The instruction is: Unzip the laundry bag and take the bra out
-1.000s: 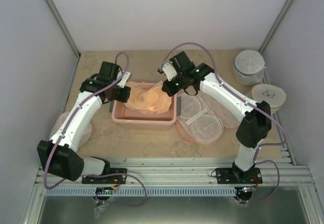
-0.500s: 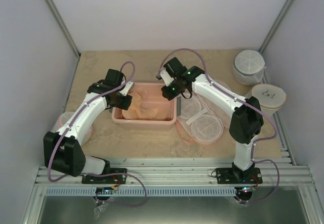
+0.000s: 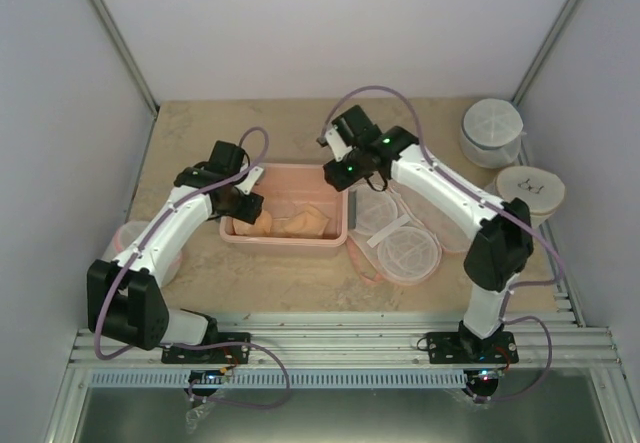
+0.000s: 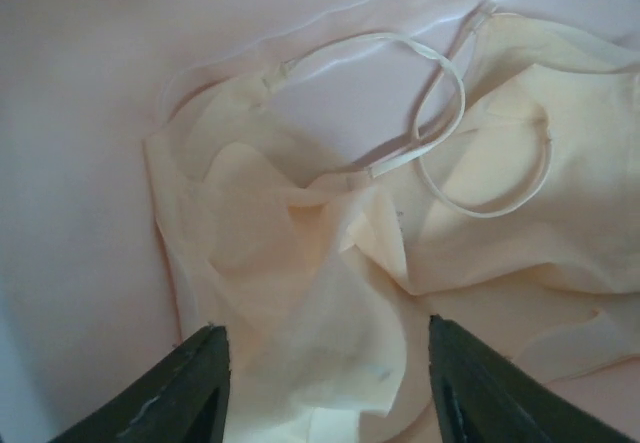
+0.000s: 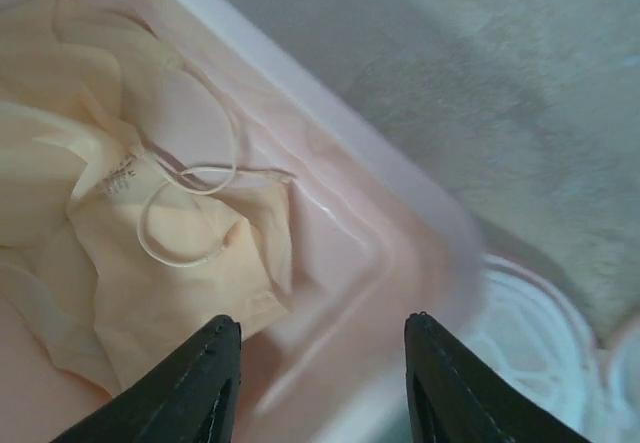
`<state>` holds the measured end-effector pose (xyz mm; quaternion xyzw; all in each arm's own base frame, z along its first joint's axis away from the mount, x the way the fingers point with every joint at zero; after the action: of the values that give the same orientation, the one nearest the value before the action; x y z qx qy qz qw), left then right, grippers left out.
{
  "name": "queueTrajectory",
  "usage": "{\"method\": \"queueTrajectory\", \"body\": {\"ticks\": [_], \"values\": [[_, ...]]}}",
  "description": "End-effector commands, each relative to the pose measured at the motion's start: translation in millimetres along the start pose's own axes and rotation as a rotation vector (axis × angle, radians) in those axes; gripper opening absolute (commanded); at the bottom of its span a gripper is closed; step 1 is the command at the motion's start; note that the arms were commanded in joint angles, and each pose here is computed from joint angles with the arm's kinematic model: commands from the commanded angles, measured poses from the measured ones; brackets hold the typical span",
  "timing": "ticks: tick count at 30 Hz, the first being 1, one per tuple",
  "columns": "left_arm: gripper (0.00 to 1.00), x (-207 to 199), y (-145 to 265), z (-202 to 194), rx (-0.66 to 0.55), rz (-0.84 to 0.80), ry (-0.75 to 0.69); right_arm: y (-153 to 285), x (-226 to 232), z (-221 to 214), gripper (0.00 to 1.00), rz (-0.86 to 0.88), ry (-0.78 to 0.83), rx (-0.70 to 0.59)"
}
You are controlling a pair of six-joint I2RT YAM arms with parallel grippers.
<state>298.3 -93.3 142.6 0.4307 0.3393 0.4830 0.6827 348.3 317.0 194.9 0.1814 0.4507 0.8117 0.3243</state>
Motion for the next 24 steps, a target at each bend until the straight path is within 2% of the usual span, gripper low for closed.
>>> {"method": "queueTrajectory", "body": {"ticks": [1, 4, 9, 14, 18, 21, 24], "values": [[0.65, 8.9, 19.5, 11.4, -0.047, 0.054, -0.009, 69.2, -44.8, 11.6, 0.47, -0.122, -0.087, -0.145], [0.78, 11.6, 31.2, 19.4, -0.08, 0.075, -0.017, 91.1, -83.2, -12.0, 0.53, -0.184, -0.186, -0.166], [0.89, 8.6, 50.3, 37.8, -0.131, 0.064, -0.036, 104.3, -144.5, -78.7, 0.7, -0.28, -0.371, -0.129], [0.92, -4.6, 60.5, 57.1, -0.18, -0.015, -0.034, 93.4, -189.4, -155.1, 0.76, -0.307, -0.566, -0.07], [0.96, -2.0, 60.0, 63.4, -0.202, -0.001, -0.026, 72.9, -209.9, -209.4, 0.76, -0.354, -0.656, 0.023], [0.99, -0.1, 55.4, 63.1, -0.206, 0.006, -0.014, 61.3, -226.2, -228.4, 0.76, -0.377, -0.699, 0.062], [0.99, 0.8, 50.8, 61.7, -0.206, 0.002, -0.002, 47.1, -242.0, -224.8, 0.77, -0.377, -0.689, 0.078]]}}
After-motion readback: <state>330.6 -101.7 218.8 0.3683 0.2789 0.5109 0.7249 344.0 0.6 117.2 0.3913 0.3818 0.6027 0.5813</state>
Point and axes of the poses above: each gripper's point midway between its finger pads, its own y axis back along the fingers, its own x axis along the line the jaws close on, z = x × y, the point moved 1 cm from there along y, back along the fingers, and after that the axes turned 6 degrees about y, right-handed, at the moved point
